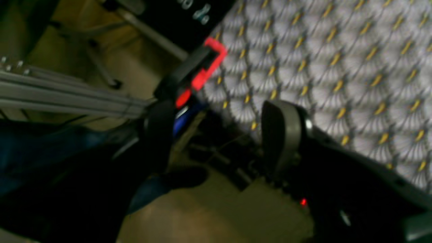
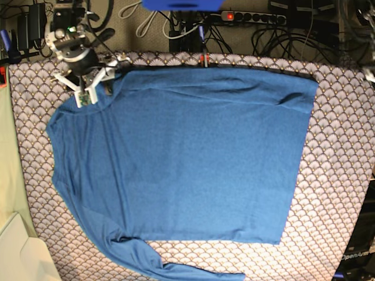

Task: Fold the T-shirt properly
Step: 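Open both grippers and raise them off the shirt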

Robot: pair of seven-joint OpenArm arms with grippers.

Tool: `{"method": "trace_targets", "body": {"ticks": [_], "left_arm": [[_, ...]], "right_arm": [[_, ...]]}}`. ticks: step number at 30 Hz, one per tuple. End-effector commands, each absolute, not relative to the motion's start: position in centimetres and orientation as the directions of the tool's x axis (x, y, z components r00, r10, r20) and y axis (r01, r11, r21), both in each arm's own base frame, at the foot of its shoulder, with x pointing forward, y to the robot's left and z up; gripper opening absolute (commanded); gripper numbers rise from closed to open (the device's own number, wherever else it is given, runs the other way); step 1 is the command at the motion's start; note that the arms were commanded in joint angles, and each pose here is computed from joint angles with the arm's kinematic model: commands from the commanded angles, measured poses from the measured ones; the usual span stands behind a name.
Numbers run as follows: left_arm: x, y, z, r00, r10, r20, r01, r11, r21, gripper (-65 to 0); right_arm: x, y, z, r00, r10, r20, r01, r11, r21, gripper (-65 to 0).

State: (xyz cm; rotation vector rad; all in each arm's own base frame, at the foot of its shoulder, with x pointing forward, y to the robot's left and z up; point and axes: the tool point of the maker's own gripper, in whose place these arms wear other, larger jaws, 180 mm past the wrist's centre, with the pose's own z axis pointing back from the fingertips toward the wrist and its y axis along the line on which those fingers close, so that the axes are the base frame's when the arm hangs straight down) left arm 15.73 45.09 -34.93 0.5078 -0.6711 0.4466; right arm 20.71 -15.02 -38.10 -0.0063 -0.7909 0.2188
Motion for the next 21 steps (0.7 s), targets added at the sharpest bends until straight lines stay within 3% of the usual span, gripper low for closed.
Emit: {"method": "trace_targets", "body": {"ticks": [1, 12, 17, 21], "left_arm": [[16.2, 45.2, -34.1, 0.702, 0.176, 0.69, -0.513, 0.797, 0.319, -25.2], [15.5, 40.9, -37.9, 0.816, 0.076, 0.573, -0.308, 0.895, 0.321, -25.7], [15.9, 39.3, -38.7, 0.841, -0.008, 0.541, -0.181, 0.938, 0.294, -33.3], [16.1, 39.1, -38.6, 0.839, -0.013, 0.544, -0.175, 0.94, 0.292, -33.9]], "right_arm": [[20.9, -14.8, -37.4, 0.66, 0.186, 0.728, -0.188, 0.979, -0.08, -36.1], [19.2, -14.0, -38.4, 0.693, 0.18, 0.698, -0.199, 0.979, -0.054, -36.1], [18.7, -14.0, -38.7, 0.705, 0.177, 0.687, -0.198, 0.979, -0.049, -36.1], [18.7, -13.0, -38.8, 0.703, 0.179, 0.688, -0.214, 0.976, -0.035, -36.1]]}}
